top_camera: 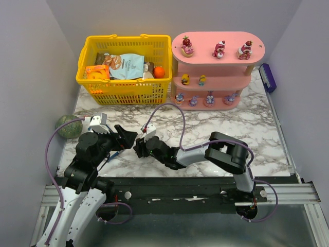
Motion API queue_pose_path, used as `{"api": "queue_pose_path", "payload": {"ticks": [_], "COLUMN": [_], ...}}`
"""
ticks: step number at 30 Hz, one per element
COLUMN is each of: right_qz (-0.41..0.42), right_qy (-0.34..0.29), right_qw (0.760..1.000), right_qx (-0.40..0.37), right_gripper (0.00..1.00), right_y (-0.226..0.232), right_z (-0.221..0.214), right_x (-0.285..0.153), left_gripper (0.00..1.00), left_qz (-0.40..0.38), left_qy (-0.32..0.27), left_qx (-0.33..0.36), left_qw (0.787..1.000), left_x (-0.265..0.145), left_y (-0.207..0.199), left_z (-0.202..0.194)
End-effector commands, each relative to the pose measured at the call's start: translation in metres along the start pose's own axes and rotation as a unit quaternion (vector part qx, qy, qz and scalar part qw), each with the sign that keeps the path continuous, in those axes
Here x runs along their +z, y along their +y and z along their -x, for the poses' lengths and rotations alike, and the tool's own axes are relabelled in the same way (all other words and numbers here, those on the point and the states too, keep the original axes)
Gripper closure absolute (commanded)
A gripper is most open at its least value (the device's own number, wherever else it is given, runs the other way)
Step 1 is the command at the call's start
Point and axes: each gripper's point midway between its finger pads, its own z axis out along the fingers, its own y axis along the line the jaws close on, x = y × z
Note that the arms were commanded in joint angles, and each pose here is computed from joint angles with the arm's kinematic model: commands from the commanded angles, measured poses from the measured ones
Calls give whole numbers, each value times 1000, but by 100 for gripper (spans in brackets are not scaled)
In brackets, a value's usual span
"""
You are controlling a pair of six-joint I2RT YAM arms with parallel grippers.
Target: Place and organize the plastic toys onto the shelf
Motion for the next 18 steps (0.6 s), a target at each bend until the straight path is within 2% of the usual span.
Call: {"api": "queue_pose_path", "payload": {"ticks": [1, 18], "right_qz": [-4, 18], "right_qy": [-8, -9], "right_qw": [1000, 1000], "right_qx": [-6, -13], "right_gripper": [34, 30], "right_y": [-2, 4], "right_z": [-6, -9], "right_x": [1, 4], "left_gripper": [1, 1], "left_qz": [10, 12], "left_qy": [-5, -4], "left_qx": [2, 3], "left_qw": [1000, 1000], "left_x": [0, 0], "left_y": [5, 5], "left_z": [1, 1]}}
